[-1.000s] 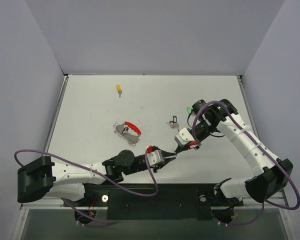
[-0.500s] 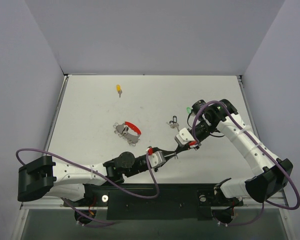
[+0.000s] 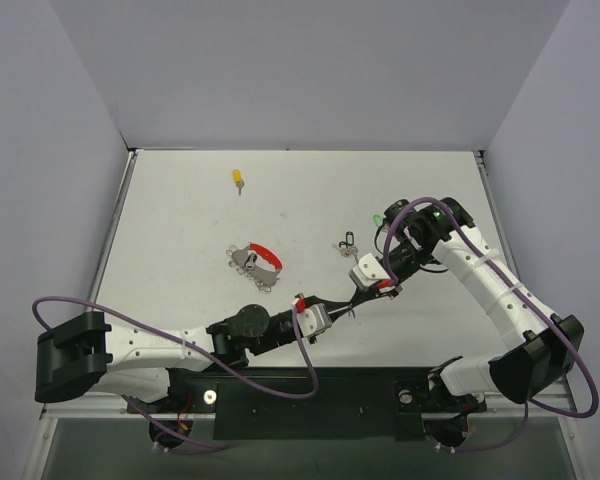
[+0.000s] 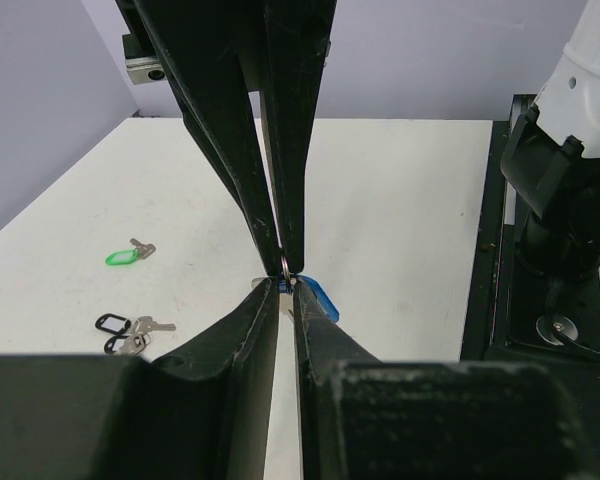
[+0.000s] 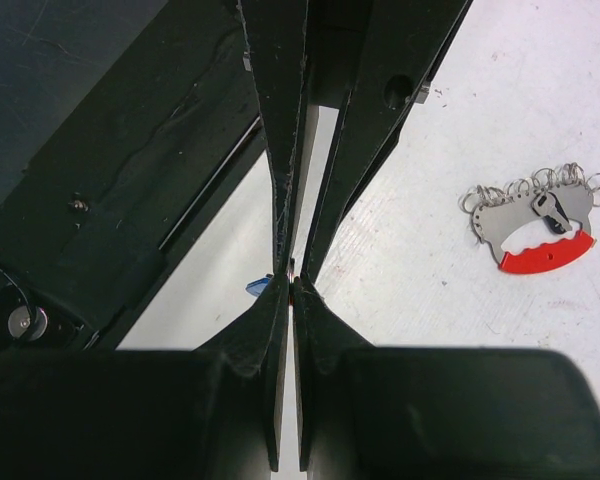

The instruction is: Put the keys on the keyring

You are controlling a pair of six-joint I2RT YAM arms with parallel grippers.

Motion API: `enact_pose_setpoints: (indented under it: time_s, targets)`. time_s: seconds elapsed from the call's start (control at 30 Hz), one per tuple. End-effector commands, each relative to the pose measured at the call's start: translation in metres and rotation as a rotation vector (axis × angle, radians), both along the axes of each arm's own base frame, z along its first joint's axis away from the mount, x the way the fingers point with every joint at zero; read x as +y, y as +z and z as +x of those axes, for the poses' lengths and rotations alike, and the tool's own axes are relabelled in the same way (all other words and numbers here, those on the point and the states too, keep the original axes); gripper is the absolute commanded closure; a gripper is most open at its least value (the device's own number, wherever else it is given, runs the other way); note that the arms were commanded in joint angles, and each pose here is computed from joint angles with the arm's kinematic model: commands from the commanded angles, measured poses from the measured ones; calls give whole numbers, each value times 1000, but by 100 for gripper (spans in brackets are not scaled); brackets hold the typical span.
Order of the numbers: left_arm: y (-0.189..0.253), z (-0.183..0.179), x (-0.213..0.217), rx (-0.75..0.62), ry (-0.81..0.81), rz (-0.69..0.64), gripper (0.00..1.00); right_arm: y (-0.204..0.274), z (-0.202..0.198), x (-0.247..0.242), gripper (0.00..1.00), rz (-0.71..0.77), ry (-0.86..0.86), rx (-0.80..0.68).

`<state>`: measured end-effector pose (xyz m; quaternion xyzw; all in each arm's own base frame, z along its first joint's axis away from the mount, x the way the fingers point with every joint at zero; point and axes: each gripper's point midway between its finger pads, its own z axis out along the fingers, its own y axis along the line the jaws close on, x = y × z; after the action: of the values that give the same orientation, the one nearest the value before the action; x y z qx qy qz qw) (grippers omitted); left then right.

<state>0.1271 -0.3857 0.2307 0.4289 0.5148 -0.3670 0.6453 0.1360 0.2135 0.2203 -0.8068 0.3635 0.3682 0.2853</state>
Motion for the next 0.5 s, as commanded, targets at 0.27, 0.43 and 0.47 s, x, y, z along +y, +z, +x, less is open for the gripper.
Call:
enact_pose_setpoints:
  time_s: [0.27,0.43,0.47]
  targets:
    - [41,0,0,-51,22,-108,85,11,-46,-17,100,-45,-25,283]
    - [41,1,0,-53,38,-103,88,11,-46,-16,100,-43,-26,288]
    - [40,2,0,-52,46,-99,88,10,-46,-16,100,-45,-26,290]
